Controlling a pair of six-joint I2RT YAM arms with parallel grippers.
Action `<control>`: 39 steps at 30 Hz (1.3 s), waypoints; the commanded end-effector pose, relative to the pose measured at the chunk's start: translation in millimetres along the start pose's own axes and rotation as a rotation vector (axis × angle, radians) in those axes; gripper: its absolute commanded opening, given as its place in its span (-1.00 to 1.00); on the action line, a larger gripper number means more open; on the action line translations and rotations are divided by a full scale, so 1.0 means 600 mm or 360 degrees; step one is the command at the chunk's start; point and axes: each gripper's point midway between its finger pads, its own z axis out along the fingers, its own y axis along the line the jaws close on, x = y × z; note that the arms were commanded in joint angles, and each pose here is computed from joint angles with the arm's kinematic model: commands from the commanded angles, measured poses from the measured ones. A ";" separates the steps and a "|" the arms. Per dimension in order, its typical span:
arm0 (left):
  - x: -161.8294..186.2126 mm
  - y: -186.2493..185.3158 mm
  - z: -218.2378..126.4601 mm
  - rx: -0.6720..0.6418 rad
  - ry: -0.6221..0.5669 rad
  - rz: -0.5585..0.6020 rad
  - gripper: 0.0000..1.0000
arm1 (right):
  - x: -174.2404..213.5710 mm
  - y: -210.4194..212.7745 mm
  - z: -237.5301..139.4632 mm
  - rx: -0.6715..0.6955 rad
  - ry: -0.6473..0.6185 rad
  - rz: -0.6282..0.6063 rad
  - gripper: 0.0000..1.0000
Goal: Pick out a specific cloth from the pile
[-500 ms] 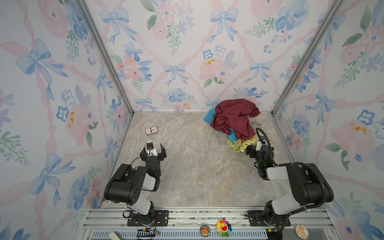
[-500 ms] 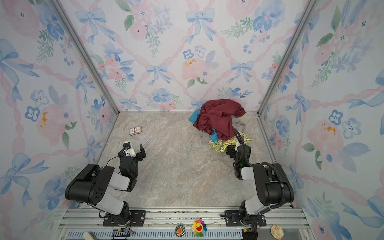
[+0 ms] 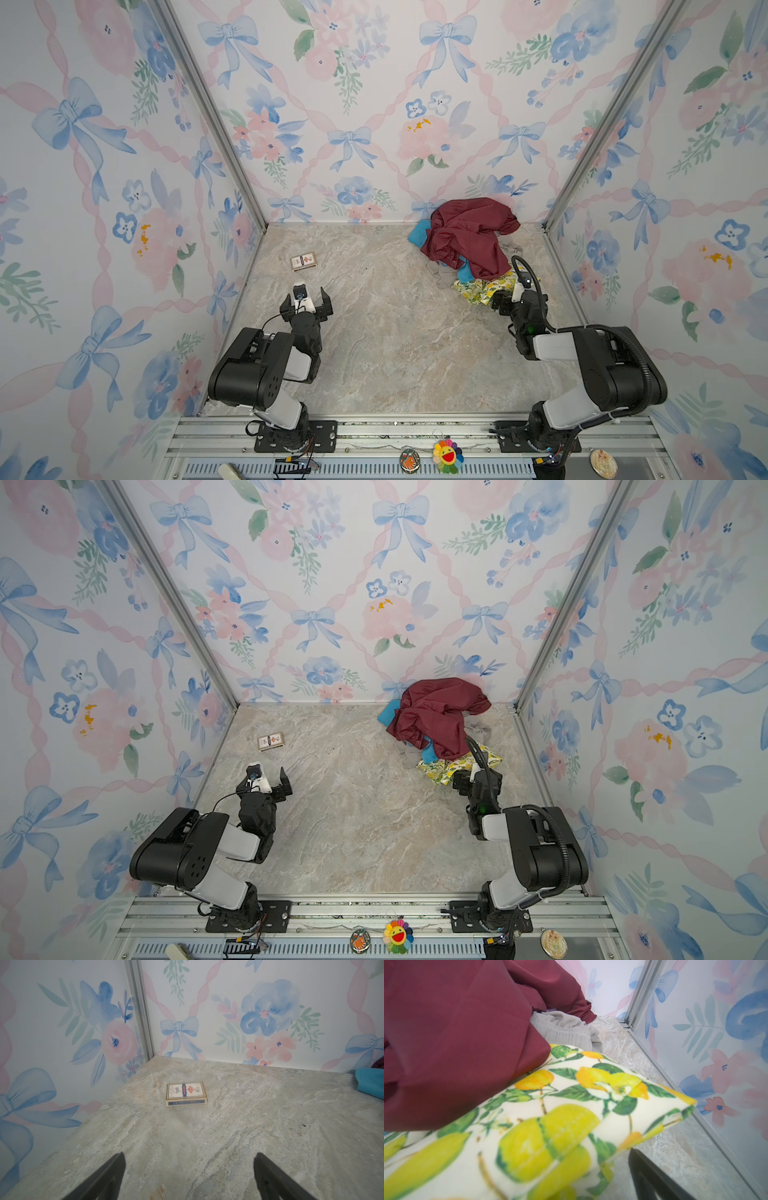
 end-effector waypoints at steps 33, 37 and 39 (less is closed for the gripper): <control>-0.020 -0.019 -0.017 0.0032 -0.0086 0.0049 0.96 | -0.031 -0.014 -0.048 0.0118 -0.0255 0.0038 0.94; -0.019 -0.019 -0.016 0.0031 -0.0084 0.0052 0.96 | -0.048 -0.024 -0.050 0.0184 0.0037 -0.0010 0.96; -0.019 -0.020 -0.016 0.0032 -0.0086 0.0052 0.95 | -0.054 -0.035 -0.056 0.0248 0.0069 -0.0032 0.96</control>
